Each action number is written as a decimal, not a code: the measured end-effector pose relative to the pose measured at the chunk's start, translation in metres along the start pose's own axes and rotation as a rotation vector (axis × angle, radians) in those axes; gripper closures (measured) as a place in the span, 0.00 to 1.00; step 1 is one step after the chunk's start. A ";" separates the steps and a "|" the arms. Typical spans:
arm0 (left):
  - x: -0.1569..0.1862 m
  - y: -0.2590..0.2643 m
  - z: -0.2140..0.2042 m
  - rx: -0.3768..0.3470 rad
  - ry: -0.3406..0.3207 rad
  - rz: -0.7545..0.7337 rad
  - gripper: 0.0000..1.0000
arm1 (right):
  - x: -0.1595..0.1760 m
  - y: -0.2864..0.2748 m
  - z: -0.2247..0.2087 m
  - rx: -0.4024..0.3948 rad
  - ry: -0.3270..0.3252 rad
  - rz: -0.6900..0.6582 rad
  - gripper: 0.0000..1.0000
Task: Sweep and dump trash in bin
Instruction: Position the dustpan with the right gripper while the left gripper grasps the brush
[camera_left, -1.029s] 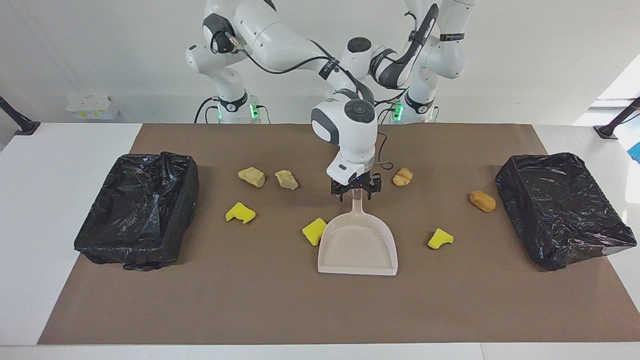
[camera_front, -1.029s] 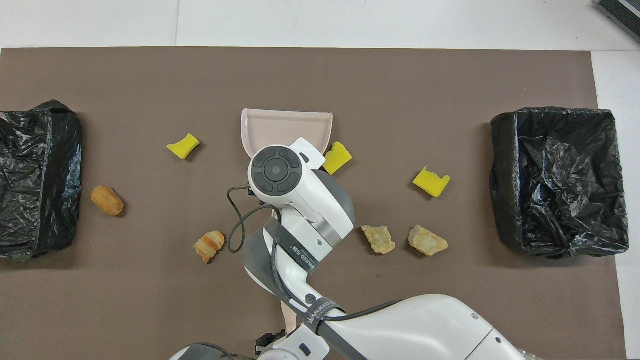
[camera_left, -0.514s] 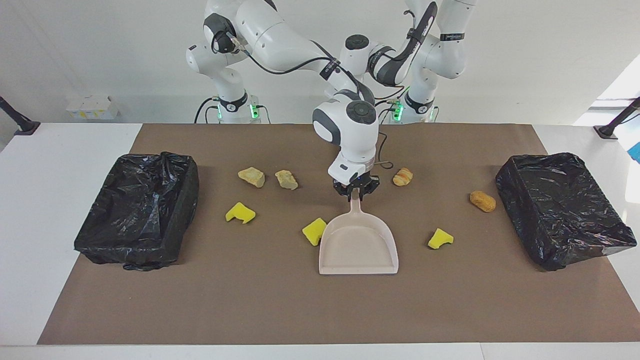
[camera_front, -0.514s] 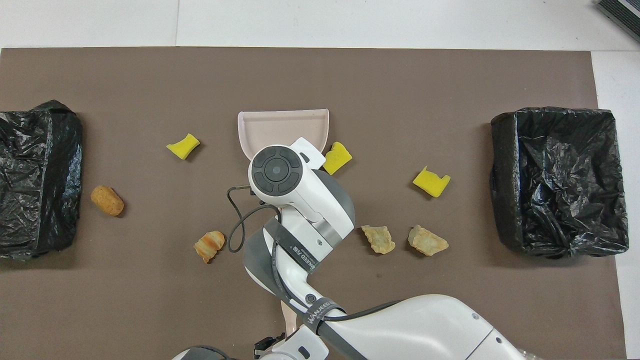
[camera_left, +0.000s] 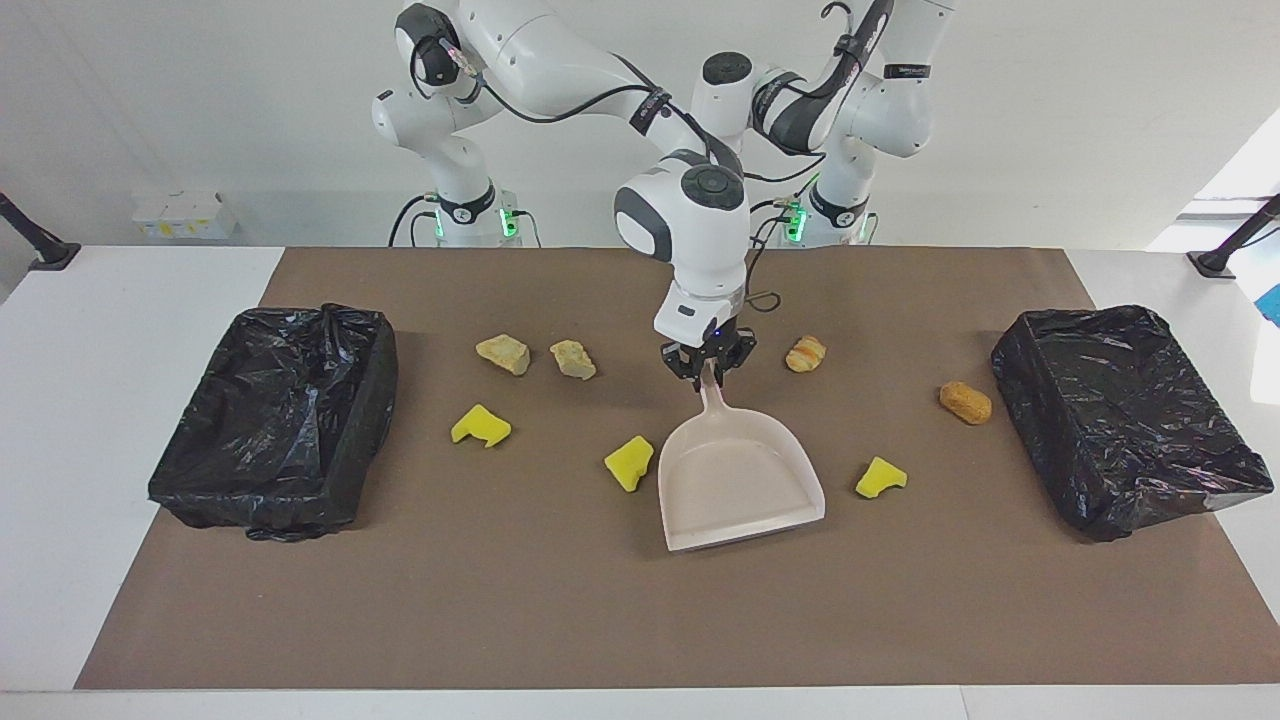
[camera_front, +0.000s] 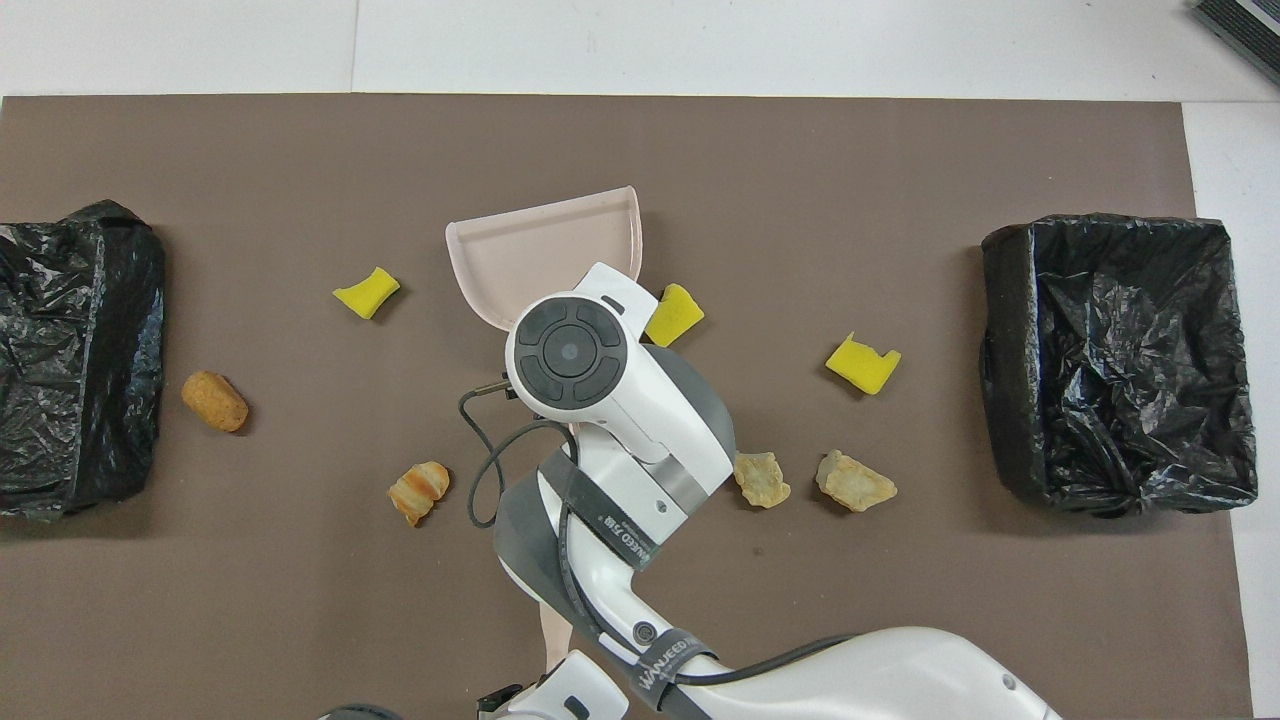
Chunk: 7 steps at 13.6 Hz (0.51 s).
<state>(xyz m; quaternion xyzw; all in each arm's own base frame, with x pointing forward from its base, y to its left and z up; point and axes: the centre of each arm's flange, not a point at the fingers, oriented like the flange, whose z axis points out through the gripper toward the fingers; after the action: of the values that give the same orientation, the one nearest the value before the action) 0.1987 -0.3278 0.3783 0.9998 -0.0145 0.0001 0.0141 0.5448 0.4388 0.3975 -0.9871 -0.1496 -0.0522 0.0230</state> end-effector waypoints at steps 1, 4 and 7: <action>0.002 -0.008 -0.009 0.009 -0.004 -0.017 0.74 | -0.001 0.008 -0.002 -0.004 -0.001 -0.066 0.69; 0.016 -0.038 -0.033 0.026 -0.007 -0.084 0.74 | 0.001 0.030 -0.004 -0.011 -0.008 -0.246 0.69; 0.044 -0.073 -0.040 0.039 -0.011 -0.159 0.74 | 0.005 0.056 0.004 -0.015 -0.027 -0.506 0.69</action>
<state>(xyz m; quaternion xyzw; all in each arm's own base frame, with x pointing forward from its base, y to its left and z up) 0.2445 -0.2550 0.4163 0.9979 0.0647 -0.0064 -0.0055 0.5663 0.3871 0.3925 -0.9189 -0.3919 -0.0443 -0.0002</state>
